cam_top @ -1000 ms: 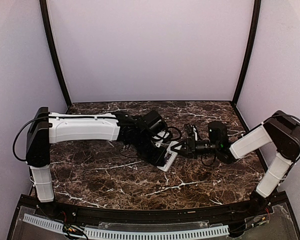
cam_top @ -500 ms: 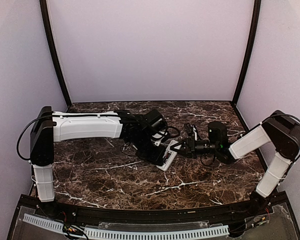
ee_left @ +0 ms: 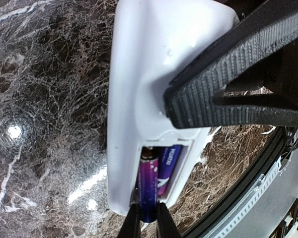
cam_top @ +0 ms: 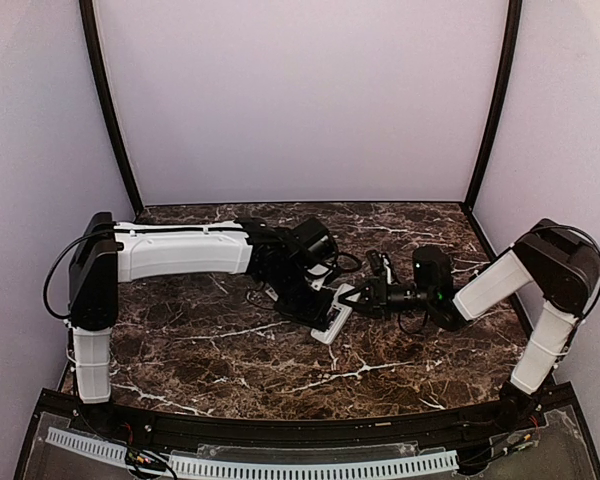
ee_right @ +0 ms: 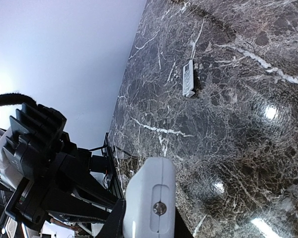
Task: Load the batteries into the remote control
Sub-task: Place the battery in the battery compartment.
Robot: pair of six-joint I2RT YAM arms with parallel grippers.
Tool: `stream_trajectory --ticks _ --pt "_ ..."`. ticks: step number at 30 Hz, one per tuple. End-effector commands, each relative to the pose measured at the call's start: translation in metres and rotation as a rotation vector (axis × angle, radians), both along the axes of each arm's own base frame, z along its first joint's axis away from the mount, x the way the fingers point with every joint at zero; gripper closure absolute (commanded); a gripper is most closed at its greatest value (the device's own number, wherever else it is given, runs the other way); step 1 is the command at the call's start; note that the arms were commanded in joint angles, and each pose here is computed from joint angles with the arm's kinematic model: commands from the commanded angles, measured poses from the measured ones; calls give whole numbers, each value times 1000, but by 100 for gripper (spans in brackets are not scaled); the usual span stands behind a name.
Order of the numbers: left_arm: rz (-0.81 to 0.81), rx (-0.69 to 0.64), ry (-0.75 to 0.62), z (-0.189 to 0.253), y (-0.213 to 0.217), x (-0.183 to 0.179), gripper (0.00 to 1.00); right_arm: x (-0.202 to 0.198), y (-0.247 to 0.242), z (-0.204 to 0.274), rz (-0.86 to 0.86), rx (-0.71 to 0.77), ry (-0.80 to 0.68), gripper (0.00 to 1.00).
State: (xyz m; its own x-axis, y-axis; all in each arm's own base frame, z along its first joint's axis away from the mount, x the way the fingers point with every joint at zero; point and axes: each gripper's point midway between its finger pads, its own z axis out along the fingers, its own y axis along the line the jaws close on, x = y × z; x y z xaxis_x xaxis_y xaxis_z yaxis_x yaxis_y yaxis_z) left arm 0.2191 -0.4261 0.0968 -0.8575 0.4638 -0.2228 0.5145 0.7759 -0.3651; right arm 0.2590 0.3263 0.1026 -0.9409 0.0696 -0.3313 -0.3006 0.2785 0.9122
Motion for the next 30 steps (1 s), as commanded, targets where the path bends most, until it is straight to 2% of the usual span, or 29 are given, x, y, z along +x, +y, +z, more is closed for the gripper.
stream_trajectory --ticks 1,9,18,22,30 --pt "14 15 12 2 2 4 94 -6 7 13 37 58 -34 100" --pt "4 26 15 1 2 4 84 -6 7 13 40 72 -18 100" --pt "-16 48 4 6 8 2 78 -3 1 14 31 78 -14 100" --pt "-31 27 -12 14 7 2 71 -2 -1 13 30 81 -7 100" --pt "-63 -63 -92 45 0 8 68 -5 -2 13 43 106 21 100"
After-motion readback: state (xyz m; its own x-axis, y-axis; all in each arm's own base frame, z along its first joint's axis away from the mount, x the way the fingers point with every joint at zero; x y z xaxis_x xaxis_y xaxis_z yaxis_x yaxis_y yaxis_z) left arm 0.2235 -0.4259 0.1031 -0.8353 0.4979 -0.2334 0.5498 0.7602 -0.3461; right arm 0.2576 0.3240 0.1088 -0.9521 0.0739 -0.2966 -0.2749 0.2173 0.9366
